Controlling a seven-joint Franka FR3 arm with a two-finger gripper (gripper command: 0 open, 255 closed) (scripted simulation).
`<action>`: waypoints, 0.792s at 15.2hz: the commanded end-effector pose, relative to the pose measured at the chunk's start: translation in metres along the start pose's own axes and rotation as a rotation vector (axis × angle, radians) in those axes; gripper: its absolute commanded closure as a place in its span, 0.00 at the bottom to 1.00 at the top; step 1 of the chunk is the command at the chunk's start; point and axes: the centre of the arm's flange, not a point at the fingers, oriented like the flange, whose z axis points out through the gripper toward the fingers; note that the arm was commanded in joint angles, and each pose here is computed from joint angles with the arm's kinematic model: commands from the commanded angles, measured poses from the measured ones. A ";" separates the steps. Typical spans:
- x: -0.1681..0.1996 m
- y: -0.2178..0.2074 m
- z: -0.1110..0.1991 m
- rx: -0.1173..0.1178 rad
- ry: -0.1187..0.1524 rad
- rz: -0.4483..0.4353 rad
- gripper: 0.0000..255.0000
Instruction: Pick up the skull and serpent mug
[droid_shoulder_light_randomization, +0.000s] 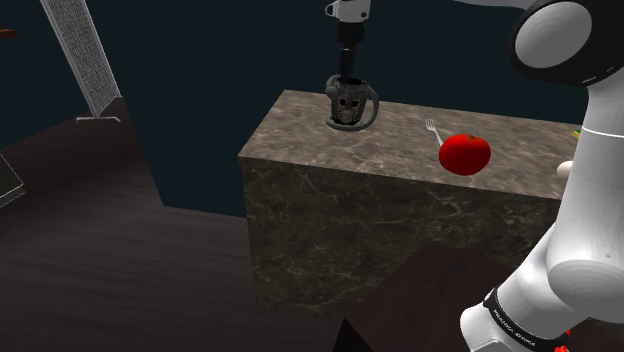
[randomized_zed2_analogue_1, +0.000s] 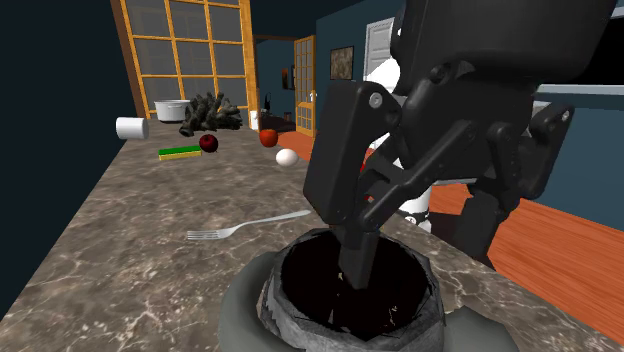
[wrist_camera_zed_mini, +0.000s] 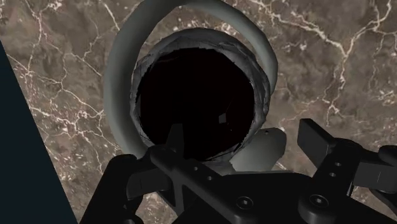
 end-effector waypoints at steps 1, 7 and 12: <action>0.001 -0.001 0.010 0.000 0.001 -0.001 0.00; 0.001 -0.002 0.023 0.000 0.001 -0.001 1.00; 0.001 -0.003 0.024 0.000 0.001 -0.001 1.00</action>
